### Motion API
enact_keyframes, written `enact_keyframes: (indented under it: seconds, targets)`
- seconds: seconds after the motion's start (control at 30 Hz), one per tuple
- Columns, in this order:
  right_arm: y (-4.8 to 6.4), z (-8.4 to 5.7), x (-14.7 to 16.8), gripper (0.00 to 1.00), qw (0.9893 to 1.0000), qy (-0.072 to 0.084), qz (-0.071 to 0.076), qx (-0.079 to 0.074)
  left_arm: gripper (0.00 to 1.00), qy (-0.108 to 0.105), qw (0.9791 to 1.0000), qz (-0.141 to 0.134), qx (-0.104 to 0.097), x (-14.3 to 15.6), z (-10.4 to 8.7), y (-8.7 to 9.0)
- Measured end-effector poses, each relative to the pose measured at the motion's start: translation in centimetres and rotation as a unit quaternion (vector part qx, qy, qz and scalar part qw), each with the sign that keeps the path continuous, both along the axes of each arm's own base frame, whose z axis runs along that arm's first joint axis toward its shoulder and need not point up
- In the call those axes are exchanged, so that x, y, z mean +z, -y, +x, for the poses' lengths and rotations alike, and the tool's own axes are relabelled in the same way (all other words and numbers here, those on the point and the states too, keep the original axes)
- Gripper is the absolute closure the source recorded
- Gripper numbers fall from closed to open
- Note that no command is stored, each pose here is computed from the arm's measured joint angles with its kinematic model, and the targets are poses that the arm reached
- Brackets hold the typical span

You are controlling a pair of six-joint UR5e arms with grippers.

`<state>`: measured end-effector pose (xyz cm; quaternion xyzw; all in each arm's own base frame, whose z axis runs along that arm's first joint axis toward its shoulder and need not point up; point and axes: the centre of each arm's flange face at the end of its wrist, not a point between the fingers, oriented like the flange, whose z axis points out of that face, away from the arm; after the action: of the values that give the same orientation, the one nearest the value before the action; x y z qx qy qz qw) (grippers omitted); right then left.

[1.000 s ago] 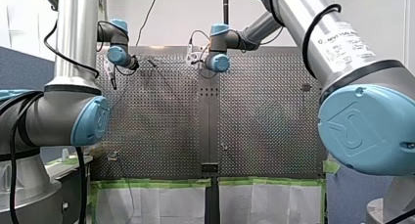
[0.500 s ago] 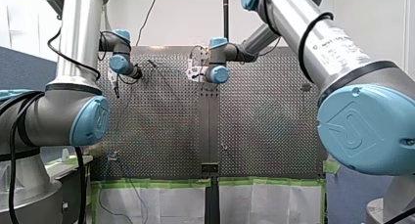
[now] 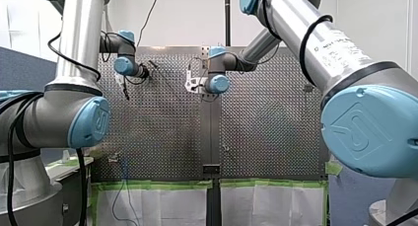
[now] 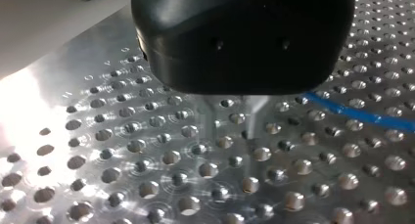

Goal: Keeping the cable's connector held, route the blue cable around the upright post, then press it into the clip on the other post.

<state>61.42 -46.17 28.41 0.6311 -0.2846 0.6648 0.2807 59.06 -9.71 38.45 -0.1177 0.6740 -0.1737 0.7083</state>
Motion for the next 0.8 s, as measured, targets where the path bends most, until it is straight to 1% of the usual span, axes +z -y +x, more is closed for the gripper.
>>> enact_keyframes:
  seconds: [0.1,0.17,0.27,0.3,0.33,0.37,0.43,0.47,0.53,0.73,0.8]
  targets:
    - [-0.5,-0.3,-1.5,1.0,0.9999,-0.01,0.01,0.0,0.21,-0.013,0.9998,-0.009,0.01,-0.3,-0.3,0.0]
    - [-0.7,-0.5,-2.1,1.0,0.9998,-0.015,0.014,0.0,0.21,-0.023,0.9995,-0.01,0.018,-0.5,-0.5,0.0]
    - [-1.0,-0.6,-2.7,1.0,0.9996,-0.019,0.019,-0.001,0.21,-0.039,0.9989,-0.009,0.024,-0.8,-0.8,0.1]
    - [-1.1,-0.6,-2.9,1.0,0.9996,-0.02,0.02,-0.002,0.16,-0.044,0.9987,-0.008,0.025,-1.0,-0.9,0.1]
    - [-1.1,-0.7,-3.0,1.0,0.9995,-0.021,0.021,-0.003,0.13,-0.05,0.9984,-0.008,0.024,-1.3,-0.9,0.2]
    - [-1.2,-0.8,-3.2,1.0,0.9995,-0.023,0.023,-0.004,0.13,-0.057,0.9981,-0.008,0.022,-1.8,-0.8,0.4]
    - [-1.3,-0.9,-3.6,1.0,0.9993,-0.025,0.025,-0.006,0.05,-0.068,0.9975,-0.006,0.019,-2.7,-0.7,0.6]
    - [-1.4,-1.0,-3.8,1.0,0.9992,-0.027,0.027,-0.007,0.05,-0.074,0.9971,-0.003,0.017,-3.3,-0.5,0.8]
    - [-1.5,-1.1,-4.2,1.0,0.9991,-0.03,0.029,-0.008,0.01,-0.079,0.9968,0.001,0.014,-4.0,-0.3,1.0]
    - [-1.7,-1.4,-6.0,1.0,0.9985,-0.039,0.036,-0.01,0.01,-0.084,0.9964,0.002,0.011,-5.0,0.0,1.3]
    - [-1.7,-1.4,-7.1,1.0,0.9981,-0.044,0.041,-0.011,0.01,-0.084,0.9964,0.002,0.011,-5.1,0.1,1.3]
